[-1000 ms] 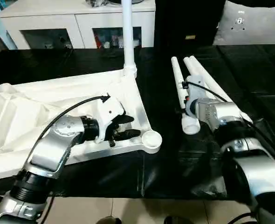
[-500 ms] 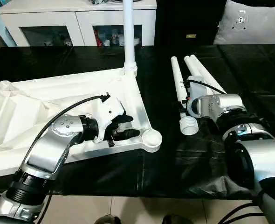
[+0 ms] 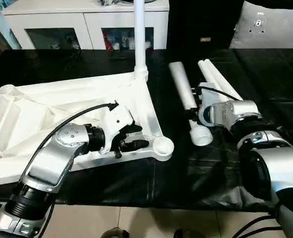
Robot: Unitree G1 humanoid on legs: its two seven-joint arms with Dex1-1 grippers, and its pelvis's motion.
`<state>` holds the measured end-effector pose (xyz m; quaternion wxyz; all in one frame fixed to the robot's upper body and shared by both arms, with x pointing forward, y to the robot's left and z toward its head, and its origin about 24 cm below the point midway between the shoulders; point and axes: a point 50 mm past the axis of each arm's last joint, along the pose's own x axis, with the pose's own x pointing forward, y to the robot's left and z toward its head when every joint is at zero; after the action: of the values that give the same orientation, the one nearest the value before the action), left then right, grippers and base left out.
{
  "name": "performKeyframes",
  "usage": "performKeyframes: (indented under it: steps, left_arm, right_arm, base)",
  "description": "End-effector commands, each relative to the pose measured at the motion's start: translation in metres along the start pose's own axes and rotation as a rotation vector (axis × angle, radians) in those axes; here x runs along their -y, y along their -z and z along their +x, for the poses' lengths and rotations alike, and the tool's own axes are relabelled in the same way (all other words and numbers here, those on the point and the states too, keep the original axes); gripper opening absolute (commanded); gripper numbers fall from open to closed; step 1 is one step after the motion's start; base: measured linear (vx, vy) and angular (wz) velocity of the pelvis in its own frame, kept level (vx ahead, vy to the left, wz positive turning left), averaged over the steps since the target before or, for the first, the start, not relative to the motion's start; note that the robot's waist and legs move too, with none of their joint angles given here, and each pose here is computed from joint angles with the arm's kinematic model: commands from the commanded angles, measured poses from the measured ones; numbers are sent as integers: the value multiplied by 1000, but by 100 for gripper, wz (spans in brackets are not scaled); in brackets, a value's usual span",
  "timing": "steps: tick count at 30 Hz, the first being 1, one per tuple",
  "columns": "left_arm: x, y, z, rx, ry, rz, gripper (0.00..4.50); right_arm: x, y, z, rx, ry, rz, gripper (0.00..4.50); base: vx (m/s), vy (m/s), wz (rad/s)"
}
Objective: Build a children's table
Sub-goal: Pick table leg
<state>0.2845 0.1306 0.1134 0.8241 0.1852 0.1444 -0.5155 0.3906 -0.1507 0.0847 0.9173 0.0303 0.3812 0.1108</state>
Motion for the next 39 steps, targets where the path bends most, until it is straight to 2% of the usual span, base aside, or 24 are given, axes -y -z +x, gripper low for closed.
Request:
performKeyframes:
  steps: [1,6,7,8,9,10,11,13,14,16,17,20,21,25,28,31,39]
  left_arm:
    - [0,-1,0,-7,8,9,243]
    - [-1,-2,1,6,3,0,243]
    - [-3,-2,2,19,-22,-2,243]
    - [-3,-2,2,19,-22,-2,243]
    - [-5,-3,3,26,-41,-1,243]
    - [-9,-4,5,41,-83,-15,243]
    - [-17,-8,8,80,-158,-59,243]
    - [-20,-11,10,101,-185,-82,243]
    - [-25,-16,12,134,-216,-138,243]
    - [-27,-20,14,161,-235,-186,243]
    - [-31,-24,16,190,-257,-225,261]
    - [-36,-38,19,298,-264,-335,278]
    - [-36,-38,19,298,-264,-335,278]
    - [-34,-65,24,492,-190,-486,278]
    - [-26,-83,26,602,-78,-604,278]
    - [-23,-95,27,684,-24,-685,278]
    - [-19,-106,30,728,30,-748,278]
  right_arm:
    - [-2,-1,1,12,-15,21,193]
    - [-1,-4,0,53,-26,44,184]
    - [1,-8,-1,104,-21,53,184]
    - [1,-8,-1,104,-21,53,184]
    - [3,-12,-2,151,-23,63,184]
    - [4,-18,-5,236,-45,82,184]
    - [7,-29,-12,380,-103,158,184]
    - [8,-31,-15,412,-140,206,184]
    - [9,-33,-21,459,-231,287,184]
    - [9,-34,-26,498,-308,317,184]
    - [8,-34,-30,537,-369,324,184]
    - [5,-29,-44,651,-519,297,184]
    - [5,-29,-44,651,-519,297,184]
    - [-5,-19,-71,769,-807,311,184]
    - [-14,-8,-85,788,-968,289,184]
    - [-19,-2,-92,790,-1034,284,184]
    - [-27,6,-101,778,-1086,243,184]
  base:
    - [0,0,0]
    - [0,0,0]
    - [0,0,0]
    - [0,0,0]
    - [0,0,0]
    - [0,0,0]
    - [0,0,0]
    - [0,0,0]
    - [0,0,0]
    - [0,0,0]
    - [0,0,0]
    - [0,0,0]
    - [0,0,0]
    - [0,0,0]
    - [0,0,0]
    - [0,0,0]
    - [0,0,0]
